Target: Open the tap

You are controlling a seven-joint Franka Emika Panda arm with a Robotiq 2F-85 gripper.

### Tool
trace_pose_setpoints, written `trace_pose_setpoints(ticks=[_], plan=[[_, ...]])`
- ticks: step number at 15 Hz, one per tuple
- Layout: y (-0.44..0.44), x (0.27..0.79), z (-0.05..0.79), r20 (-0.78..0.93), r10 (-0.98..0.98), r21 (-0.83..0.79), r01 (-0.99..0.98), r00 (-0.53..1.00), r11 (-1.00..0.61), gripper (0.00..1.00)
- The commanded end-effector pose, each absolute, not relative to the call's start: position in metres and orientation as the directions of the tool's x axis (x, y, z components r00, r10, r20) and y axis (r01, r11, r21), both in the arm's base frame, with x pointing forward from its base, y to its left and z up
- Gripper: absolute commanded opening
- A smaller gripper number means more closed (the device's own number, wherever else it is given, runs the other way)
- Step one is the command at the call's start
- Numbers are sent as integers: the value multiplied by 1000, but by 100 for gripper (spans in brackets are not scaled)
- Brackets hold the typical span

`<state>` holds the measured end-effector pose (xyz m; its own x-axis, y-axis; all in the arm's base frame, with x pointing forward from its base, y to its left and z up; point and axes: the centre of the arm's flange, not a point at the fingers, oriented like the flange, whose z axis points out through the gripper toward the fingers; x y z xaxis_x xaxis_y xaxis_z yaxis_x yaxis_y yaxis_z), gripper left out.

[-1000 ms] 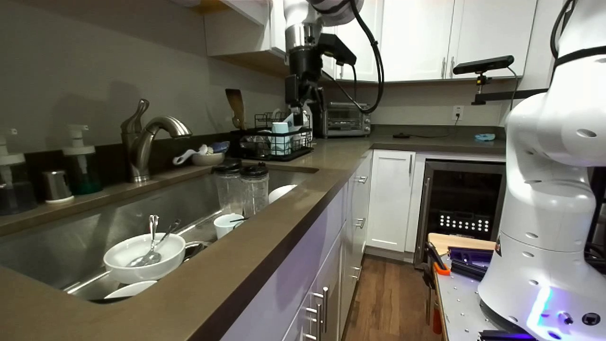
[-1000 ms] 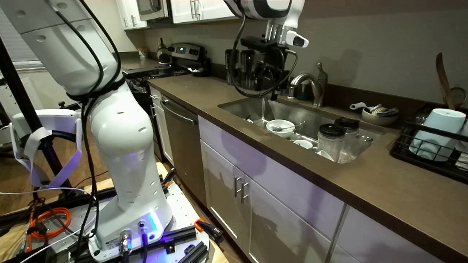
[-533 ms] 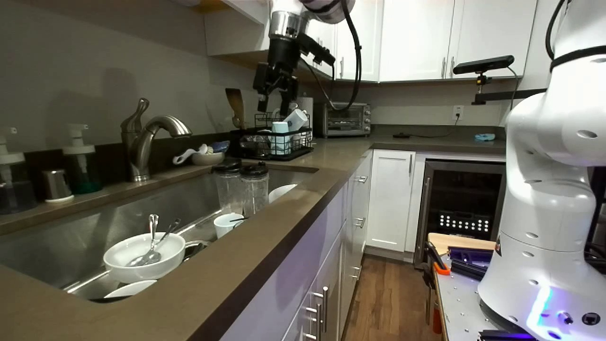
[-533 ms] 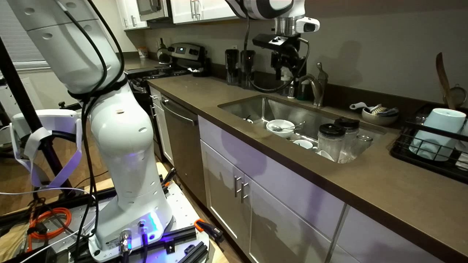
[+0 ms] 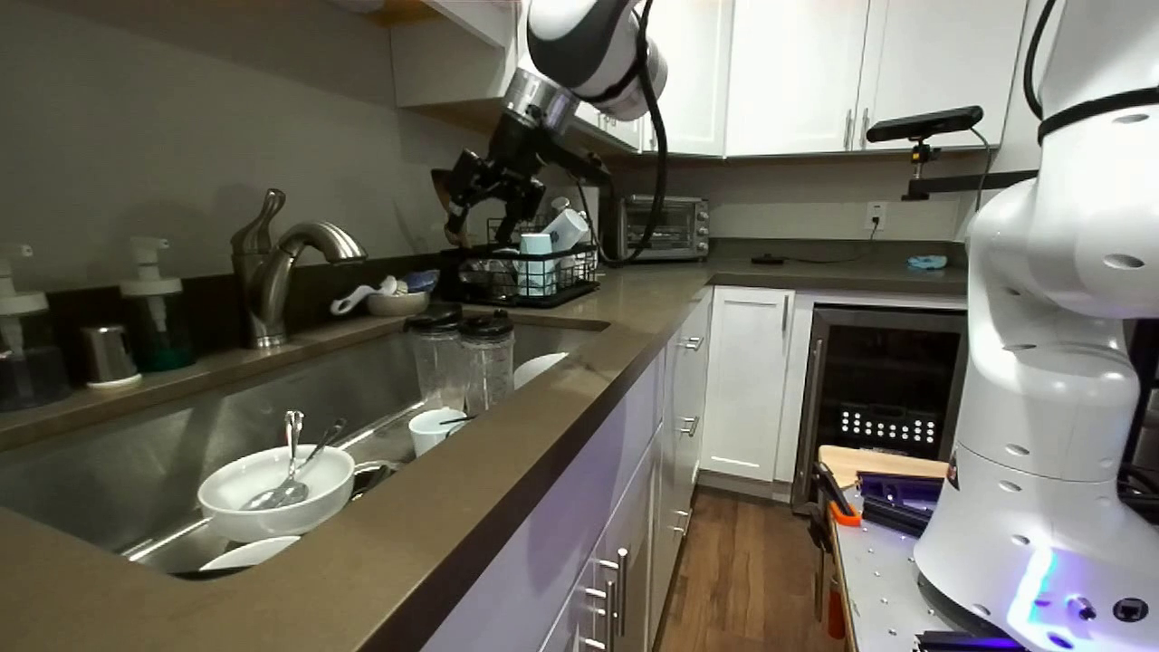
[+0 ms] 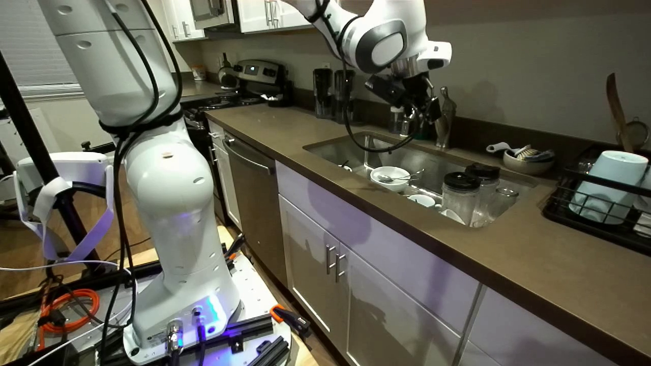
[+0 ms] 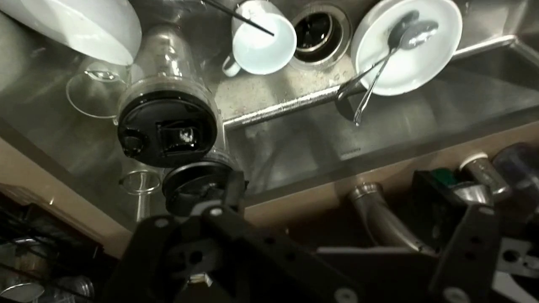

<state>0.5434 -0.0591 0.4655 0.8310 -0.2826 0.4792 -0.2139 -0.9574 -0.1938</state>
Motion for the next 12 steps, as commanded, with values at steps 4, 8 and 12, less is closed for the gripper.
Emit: trace_pose_setpoints(ticks=[4,8,12], plan=[[-53,559,443,704,-325,-207,-255,632,-944,100],[-47,574,461,782,-187,-84,-196,595,-977,100],[-59,601,496,797,-59,35,-143,601,-989,100]])
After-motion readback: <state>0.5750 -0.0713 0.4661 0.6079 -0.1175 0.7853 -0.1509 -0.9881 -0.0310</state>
